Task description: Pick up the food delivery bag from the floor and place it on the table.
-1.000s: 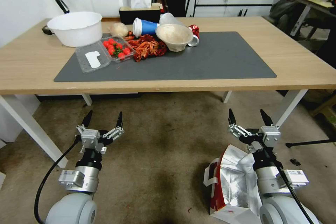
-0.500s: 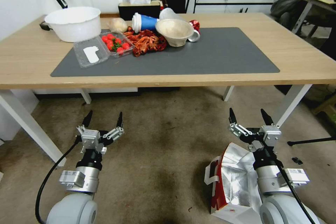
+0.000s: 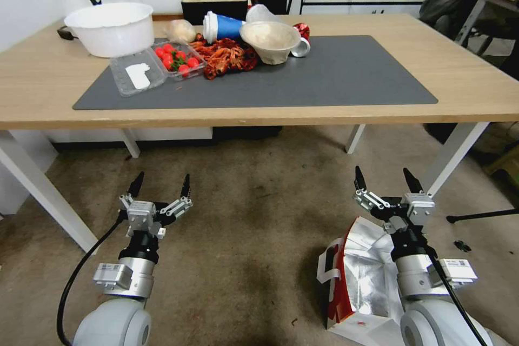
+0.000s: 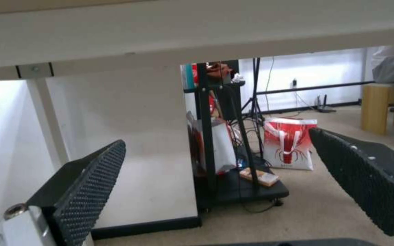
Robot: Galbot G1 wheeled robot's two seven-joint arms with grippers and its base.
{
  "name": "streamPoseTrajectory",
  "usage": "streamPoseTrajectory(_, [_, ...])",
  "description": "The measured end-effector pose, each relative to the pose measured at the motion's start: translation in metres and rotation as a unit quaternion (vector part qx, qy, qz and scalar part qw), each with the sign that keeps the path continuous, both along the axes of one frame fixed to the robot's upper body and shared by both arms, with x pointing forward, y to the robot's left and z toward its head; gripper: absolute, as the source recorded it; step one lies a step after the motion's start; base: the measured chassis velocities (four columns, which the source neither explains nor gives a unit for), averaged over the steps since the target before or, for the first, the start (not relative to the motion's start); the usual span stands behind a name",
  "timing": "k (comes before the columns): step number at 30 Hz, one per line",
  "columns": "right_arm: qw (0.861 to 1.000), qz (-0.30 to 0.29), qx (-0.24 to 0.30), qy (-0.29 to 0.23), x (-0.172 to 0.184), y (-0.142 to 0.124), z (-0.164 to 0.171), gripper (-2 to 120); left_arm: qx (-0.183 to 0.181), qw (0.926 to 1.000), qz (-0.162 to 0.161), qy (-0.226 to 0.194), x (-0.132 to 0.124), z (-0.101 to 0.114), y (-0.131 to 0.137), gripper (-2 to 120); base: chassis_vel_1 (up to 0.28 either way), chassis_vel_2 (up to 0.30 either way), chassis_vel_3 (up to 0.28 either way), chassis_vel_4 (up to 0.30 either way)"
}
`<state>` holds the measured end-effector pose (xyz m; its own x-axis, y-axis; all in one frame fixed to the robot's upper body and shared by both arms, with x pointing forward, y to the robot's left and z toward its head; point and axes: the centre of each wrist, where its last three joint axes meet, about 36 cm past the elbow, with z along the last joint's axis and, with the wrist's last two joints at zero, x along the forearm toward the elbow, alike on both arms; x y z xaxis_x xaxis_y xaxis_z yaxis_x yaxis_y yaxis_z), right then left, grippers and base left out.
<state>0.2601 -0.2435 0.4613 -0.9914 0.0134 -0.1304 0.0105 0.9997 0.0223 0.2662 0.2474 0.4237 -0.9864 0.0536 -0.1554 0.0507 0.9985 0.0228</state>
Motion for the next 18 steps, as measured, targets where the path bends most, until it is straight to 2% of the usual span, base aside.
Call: streamPoseTrajectory(18, [1.000, -0.010, 0.004, -0.002, 0.0003, -0.0013, 0.0033, 100, 0.000, 1.0000, 0.001, 0.000, -0.0002, -0.0005, 0.0007, 100, 0.000, 0.000, 0.000, 0.000])
